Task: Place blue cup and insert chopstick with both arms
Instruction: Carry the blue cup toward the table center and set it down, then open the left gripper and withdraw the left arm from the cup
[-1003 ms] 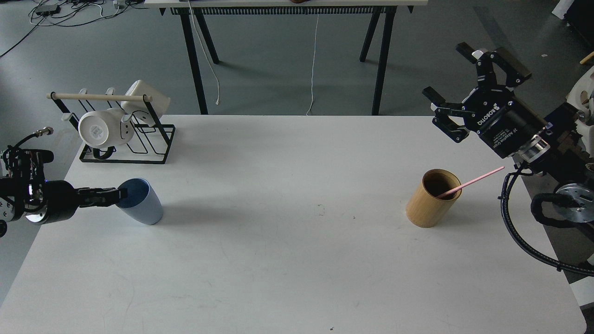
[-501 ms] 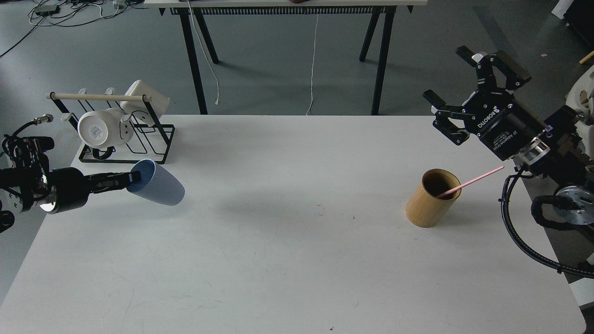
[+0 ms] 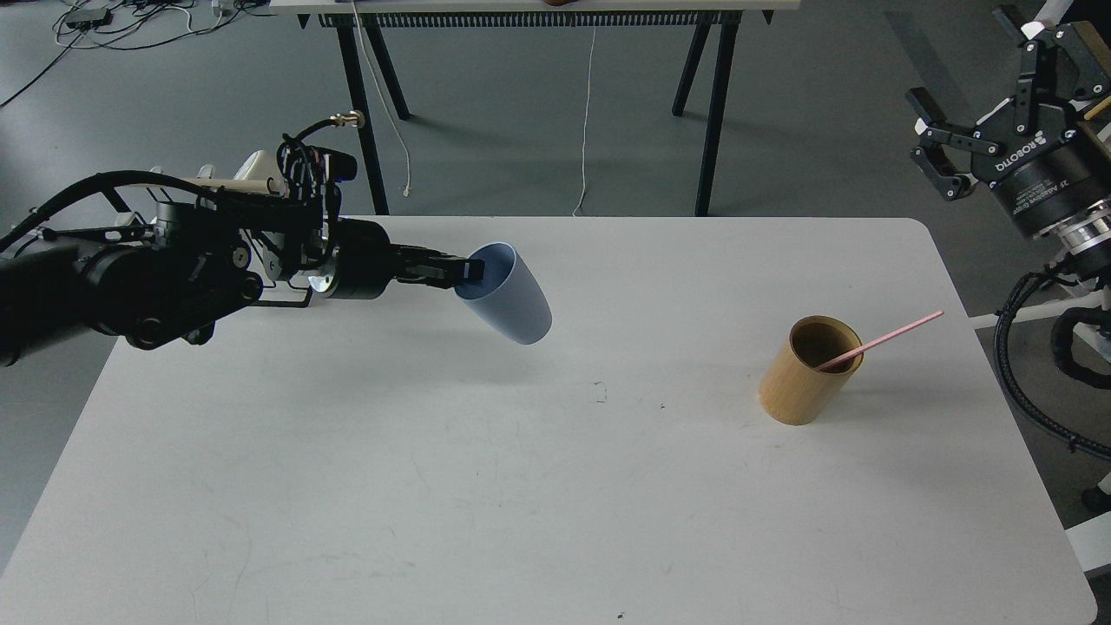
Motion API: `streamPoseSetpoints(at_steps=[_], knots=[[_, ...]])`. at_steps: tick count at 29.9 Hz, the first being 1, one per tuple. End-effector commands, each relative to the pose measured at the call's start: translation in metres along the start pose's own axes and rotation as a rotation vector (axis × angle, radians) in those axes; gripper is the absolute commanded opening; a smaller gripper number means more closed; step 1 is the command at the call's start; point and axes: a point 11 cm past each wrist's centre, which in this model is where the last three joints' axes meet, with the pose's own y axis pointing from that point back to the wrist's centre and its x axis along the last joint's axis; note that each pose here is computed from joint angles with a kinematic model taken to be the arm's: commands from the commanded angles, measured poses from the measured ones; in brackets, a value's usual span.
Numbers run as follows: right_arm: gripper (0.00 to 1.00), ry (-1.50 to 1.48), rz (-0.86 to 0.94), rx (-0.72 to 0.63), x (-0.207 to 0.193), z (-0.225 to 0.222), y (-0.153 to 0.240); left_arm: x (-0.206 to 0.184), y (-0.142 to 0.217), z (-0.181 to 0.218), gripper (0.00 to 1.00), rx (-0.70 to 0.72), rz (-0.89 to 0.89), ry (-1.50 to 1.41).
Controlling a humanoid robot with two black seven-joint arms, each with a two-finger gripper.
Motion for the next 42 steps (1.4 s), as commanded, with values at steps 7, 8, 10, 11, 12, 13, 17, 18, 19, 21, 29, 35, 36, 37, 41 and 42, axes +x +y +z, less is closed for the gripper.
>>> streamPoseSetpoints(at_steps=[7, 8, 10, 11, 12, 13, 17, 18, 19, 21, 29, 35, 36, 37, 41, 42], knots=[[0.93, -0.045, 0.034, 0.010, 0.005, 0.002, 0.005, -0.022, -0.051, 0.011, 0.00, 0.054, -0.109, -0.191], [0.93, -0.046, 0.035, 0.008, 0.005, 0.003, 0.006, -0.023, -0.052, 0.012, 0.00, 0.054, -0.111, -0.198], [0.93, -0.049, 0.036, 0.008, 0.005, 0.004, 0.006, -0.023, -0.053, 0.012, 0.00, 0.054, -0.111, -0.202], [0.93, -0.052, 0.036, 0.007, 0.005, 0.005, 0.006, -0.023, -0.054, 0.014, 0.00, 0.052, -0.112, -0.203], [0.93, -0.053, 0.034, 0.006, 0.004, 0.005, 0.006, -0.023, -0.055, 0.016, 0.00, 0.048, -0.111, -0.206], [0.93, -0.055, 0.030, 0.003, 0.003, 0.007, 0.006, -0.023, -0.055, 0.016, 0.00, 0.048, -0.113, -0.205], [0.93, -0.067, 0.027, 0.002, -0.002, 0.012, 0.004, -0.023, -0.056, 0.018, 0.01, 0.039, -0.108, -0.212], [0.93, -0.068, 0.031, 0.001, -0.002, 0.013, 0.004, -0.023, -0.056, 0.019, 0.02, 0.037, -0.107, -0.211], [0.93, -0.065, 0.036, 0.001, -0.002, 0.013, 0.004, -0.023, -0.055, 0.018, 0.04, 0.037, -0.108, -0.210], [0.93, -0.064, 0.037, 0.001, -0.002, 0.013, 0.003, -0.024, -0.055, 0.018, 0.08, 0.037, -0.109, -0.209], [0.93, -0.064, 0.036, -0.001, -0.002, 0.013, 0.004, -0.024, -0.055, 0.020, 0.18, 0.027, -0.110, -0.201], [0.93, -0.063, 0.039, -0.001, -0.001, 0.013, 0.004, -0.028, -0.054, 0.031, 0.31, -0.009, -0.128, -0.193], [0.93, -0.063, 0.039, -0.001, -0.001, 0.013, 0.004, -0.027, -0.054, 0.030, 0.34, -0.009, -0.126, -0.191], [0.93, -0.064, 0.036, -0.002, -0.002, 0.014, 0.004, -0.026, -0.054, 0.030, 0.36, -0.008, -0.123, -0.189], [0.93, -0.068, 0.032, -0.006, -0.003, 0.015, 0.006, -0.012, -0.052, 0.035, 0.65, -0.027, -0.063, -0.147], [0.93, -0.068, 0.030, -0.009, -0.003, 0.016, 0.006, -0.008, -0.050, 0.034, 0.70, -0.028, -0.052, -0.131]])
